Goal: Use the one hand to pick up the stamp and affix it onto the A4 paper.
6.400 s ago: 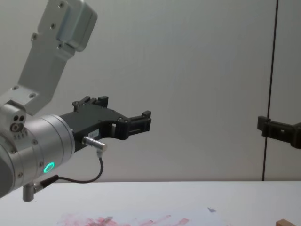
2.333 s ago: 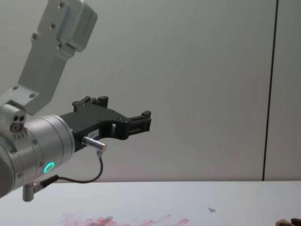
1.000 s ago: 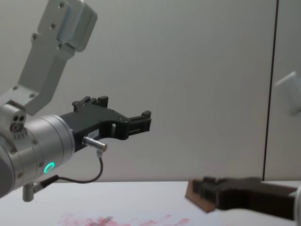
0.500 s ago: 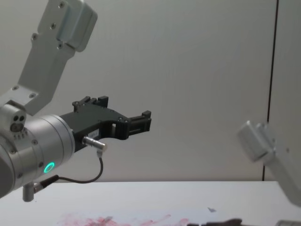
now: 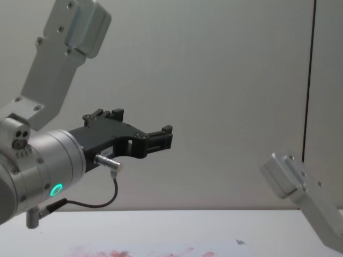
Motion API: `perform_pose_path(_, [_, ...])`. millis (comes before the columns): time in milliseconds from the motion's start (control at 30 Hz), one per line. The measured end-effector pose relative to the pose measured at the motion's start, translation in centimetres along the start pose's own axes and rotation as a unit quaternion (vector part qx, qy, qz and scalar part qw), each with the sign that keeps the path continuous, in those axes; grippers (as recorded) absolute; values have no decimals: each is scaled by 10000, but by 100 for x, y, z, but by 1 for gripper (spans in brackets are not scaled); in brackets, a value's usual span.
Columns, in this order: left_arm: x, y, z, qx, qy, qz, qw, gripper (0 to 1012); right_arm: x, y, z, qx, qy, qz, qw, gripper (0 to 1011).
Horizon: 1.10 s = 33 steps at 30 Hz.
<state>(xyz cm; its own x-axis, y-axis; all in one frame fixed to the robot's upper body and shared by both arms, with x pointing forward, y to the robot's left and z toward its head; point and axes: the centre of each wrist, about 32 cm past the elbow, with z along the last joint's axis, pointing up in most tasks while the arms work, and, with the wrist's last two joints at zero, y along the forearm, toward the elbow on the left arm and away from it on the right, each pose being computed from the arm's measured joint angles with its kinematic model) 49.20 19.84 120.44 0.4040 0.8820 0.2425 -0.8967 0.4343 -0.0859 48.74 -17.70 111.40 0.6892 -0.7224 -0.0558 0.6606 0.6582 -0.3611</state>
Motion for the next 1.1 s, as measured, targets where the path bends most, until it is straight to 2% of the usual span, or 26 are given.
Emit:
perform_pose_path(200, [0, 0, 0, 0, 0, 0, 10000, 1001, -4, -7, -23, 51, 10, -41, 10000, 217])
perform_pose_path(400, [0, 0, 0, 0, 0, 0, 10000, 1002, -4, -46, -3, 235, 102, -126, 9996, 216])
perform_pose_path(667, [0, 0, 0, 0, 0, 0, 10000, 1001, 47, -187, 212, 834, 233, -342, 9957, 216])
perform_pose_path(700, [0, 0, 0, 0, 0, 0, 10000, 1001, 65, -236, 263, 965, 252, -403, 9942, 216])
perform_pose_path(867, [0, 0, 0, 0, 0, 0, 10000, 1001, 138, -402, 344, 1233, 336, -645, 9897, 216])
perform_pose_path(1067, [0, 0, 0, 0, 0, 0, 10000, 1001, 263, -680, 336, 1330, 419, -1027, 9849, 216])
perform_pose_path(1100, [0, 0, 0, 0, 0, 0, 10000, 1001, 299, -764, 317, 1307, 428, -1134, 9840, 216])
